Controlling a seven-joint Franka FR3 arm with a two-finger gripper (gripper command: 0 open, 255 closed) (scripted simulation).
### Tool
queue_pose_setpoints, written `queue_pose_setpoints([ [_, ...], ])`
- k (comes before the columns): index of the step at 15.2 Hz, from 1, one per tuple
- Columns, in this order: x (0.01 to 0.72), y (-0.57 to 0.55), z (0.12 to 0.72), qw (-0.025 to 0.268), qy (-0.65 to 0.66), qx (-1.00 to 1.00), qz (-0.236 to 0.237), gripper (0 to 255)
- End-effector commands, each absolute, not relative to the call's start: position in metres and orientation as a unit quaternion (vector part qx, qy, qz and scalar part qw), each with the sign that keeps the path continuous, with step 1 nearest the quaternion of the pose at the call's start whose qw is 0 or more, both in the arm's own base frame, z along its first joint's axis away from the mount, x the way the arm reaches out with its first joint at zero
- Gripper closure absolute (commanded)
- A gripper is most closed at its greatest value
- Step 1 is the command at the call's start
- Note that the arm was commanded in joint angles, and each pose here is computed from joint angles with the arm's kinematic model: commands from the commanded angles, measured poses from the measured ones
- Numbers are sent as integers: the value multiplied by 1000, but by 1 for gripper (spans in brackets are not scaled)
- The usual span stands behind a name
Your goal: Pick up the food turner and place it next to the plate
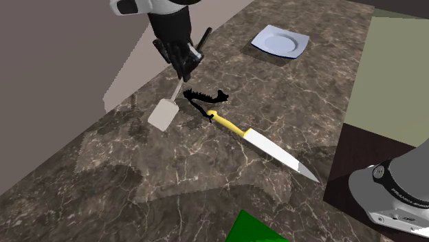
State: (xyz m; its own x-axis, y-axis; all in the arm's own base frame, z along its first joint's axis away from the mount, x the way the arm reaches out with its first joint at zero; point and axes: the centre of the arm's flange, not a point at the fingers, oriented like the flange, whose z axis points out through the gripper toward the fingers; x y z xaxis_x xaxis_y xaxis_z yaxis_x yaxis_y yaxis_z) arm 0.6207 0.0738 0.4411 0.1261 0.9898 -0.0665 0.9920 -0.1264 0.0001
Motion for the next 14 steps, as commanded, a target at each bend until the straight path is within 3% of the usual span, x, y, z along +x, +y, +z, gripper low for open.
queue_pose_setpoints([
  [1, 602, 54, 439, 22, 661, 750, -25, 255],
  [14, 483, -70, 439, 22, 661, 750, -25, 255],
])
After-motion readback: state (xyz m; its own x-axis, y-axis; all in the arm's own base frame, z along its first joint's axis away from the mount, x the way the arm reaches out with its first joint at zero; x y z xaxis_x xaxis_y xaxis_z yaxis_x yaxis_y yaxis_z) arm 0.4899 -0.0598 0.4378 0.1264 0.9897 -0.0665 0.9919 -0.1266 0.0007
